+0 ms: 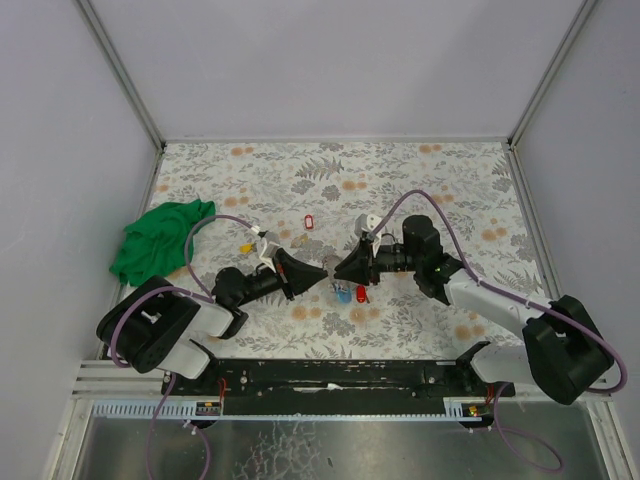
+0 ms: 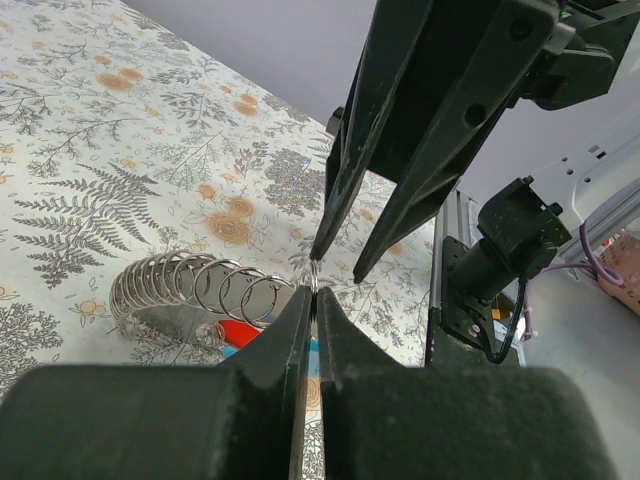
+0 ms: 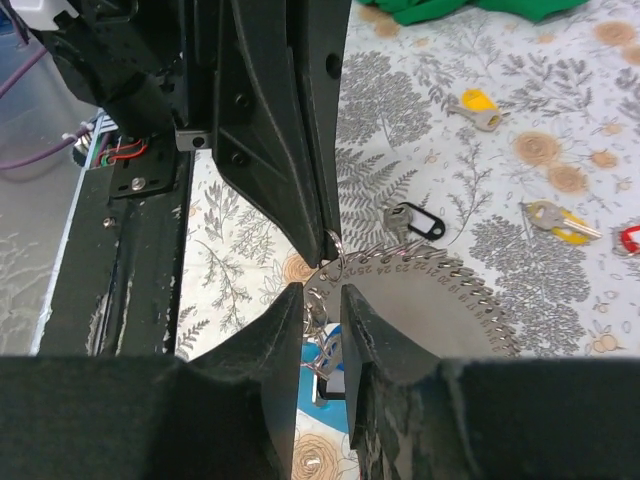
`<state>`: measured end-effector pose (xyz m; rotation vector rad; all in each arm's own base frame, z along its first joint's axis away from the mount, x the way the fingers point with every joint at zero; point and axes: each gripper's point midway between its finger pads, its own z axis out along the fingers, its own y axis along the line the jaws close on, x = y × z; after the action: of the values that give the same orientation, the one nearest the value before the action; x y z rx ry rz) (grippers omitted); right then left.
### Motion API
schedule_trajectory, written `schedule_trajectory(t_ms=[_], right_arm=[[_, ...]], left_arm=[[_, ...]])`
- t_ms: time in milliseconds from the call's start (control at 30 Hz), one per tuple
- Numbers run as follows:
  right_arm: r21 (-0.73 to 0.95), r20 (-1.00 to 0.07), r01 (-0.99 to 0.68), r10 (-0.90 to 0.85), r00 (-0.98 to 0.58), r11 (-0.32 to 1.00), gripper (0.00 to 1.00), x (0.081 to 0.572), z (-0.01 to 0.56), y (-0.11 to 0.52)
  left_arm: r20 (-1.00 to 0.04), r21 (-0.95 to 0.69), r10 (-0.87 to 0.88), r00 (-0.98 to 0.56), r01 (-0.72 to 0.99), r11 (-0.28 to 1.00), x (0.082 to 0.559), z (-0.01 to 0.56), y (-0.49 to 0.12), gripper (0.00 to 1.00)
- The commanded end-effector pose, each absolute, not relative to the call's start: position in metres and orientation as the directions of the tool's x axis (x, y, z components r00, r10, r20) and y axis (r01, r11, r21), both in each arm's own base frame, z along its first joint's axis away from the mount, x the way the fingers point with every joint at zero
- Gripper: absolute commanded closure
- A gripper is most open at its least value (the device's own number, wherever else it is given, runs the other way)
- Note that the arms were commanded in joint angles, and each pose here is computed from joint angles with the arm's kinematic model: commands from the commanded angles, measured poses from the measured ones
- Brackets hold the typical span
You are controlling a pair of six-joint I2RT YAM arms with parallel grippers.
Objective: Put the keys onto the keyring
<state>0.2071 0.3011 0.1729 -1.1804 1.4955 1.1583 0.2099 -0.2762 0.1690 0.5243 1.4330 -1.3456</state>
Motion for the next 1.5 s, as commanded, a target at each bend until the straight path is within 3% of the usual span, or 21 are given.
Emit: schedule_trajectory(t_ms=[0,867,1467], right_arm=[[0.089,-0.989,-0.996,-0.116,-0.090,0.007,0.73,0.205,0.190,0.310],[0.130,-0.987,-0.989,-0.100,-0.123,-0.065,0.91,0.210,0.189,0.323],[0.129,-0.984,-0.991,-0.118,-0.131,0.021,0.81,0.216,0.179,0.303]], left_arm=[[-0.897,-0.337,-0.373,-0.236,0.912,0.233,0.208,0.200,-0.279,1.00],[-0.902,-0.328,-0.356,-0.245,0.924,0.195,0.200,0.200,-0.282,1.00],[-0.907,-0.311,-0.357,-0.224,0.927,0.208,0.198,0.200,-0.279,1.00]])
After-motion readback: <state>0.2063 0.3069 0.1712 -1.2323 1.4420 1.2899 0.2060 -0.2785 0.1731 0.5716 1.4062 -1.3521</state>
